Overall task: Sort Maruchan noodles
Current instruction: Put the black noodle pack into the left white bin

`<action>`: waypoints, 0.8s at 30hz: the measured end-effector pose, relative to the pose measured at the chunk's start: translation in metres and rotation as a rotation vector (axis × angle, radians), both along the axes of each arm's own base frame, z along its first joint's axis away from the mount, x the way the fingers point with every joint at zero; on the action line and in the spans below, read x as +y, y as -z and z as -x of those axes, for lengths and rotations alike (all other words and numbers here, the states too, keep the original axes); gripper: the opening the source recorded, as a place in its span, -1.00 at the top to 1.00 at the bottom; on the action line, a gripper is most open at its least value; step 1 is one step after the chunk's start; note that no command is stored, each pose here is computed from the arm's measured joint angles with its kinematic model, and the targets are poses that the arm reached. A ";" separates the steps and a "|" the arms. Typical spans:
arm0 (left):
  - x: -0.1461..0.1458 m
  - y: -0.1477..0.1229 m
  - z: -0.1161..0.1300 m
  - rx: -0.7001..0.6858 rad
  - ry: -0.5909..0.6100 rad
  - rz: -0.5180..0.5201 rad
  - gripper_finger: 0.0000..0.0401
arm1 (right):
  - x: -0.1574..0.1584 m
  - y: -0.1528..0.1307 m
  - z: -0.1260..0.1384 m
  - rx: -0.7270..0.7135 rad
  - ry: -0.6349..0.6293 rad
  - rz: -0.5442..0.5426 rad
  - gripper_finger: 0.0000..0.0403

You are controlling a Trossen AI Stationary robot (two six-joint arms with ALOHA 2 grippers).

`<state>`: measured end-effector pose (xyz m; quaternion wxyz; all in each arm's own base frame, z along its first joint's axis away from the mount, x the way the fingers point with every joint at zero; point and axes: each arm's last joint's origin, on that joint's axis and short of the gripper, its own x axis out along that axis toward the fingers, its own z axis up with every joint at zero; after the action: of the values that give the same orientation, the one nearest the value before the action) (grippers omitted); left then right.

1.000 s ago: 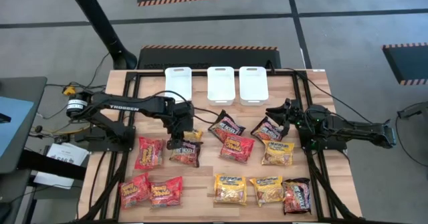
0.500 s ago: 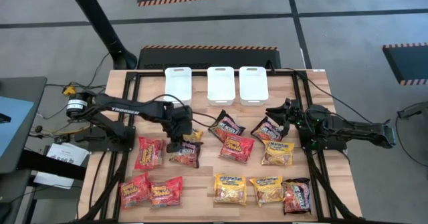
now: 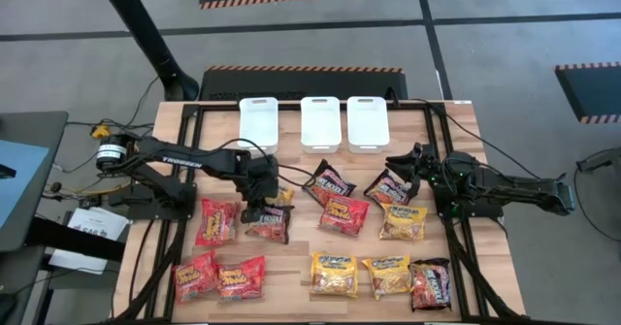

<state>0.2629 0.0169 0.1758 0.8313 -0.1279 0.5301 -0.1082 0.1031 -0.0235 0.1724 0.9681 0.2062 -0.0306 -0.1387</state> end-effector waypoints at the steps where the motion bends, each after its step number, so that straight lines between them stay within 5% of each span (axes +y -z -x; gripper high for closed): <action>1: 0.000 0.000 0.000 -0.001 0.000 0.000 0.90 | 0.000 0.000 0.000 0.001 0.006 0.000 0.34; 14: -0.002 -0.010 -0.005 -0.042 0.045 0.088 1.00 | -0.001 0.000 0.000 0.000 0.031 0.000 0.34; 24: 0.001 -0.038 -0.020 -0.135 0.092 0.021 1.00 | -0.001 0.000 0.000 0.000 0.031 0.000 0.34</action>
<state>0.2827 0.0179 0.2137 0.8578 -0.1045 0.4771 -0.1601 0.1029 -0.0243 0.1723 0.9659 0.2056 -0.0337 -0.1536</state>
